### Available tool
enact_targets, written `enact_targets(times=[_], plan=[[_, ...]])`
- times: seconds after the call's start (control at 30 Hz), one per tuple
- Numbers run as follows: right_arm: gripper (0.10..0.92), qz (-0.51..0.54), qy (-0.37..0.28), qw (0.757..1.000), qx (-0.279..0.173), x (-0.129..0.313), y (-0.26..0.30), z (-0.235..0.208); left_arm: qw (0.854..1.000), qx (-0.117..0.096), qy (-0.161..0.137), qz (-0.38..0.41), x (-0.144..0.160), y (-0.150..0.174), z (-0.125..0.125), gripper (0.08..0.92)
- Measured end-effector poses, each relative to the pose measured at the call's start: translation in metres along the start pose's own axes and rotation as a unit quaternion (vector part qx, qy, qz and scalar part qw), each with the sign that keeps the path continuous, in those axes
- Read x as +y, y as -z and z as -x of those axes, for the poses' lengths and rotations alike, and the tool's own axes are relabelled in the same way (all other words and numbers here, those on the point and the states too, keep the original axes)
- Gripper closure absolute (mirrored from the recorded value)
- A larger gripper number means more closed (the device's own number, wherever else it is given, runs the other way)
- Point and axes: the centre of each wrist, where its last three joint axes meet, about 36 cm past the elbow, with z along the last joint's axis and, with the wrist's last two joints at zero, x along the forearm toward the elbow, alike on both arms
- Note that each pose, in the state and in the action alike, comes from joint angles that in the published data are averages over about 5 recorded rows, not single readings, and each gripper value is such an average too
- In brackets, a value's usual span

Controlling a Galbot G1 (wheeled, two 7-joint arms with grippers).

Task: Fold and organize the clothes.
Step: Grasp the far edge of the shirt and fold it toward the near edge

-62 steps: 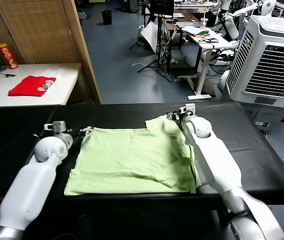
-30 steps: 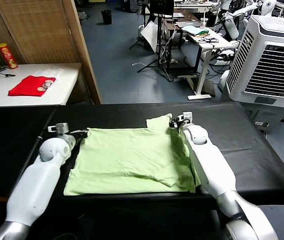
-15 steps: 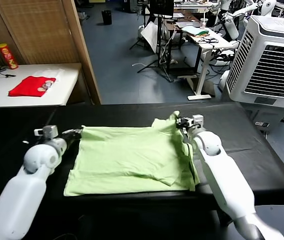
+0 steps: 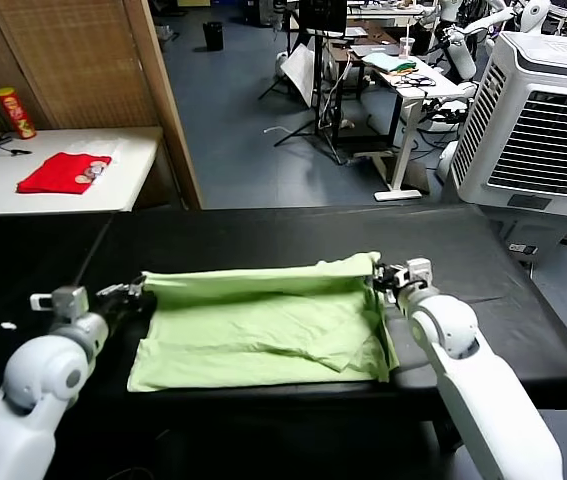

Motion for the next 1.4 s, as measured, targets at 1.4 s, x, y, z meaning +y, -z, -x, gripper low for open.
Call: enact_targets(times=[1.4], plan=[[0.629,-0.019,0.037,0.999,0.015,0.009,-0.031,-0.072,0.994,0.090,0.041,0.056,-0.024,-0.056,-0.067,0.700]])
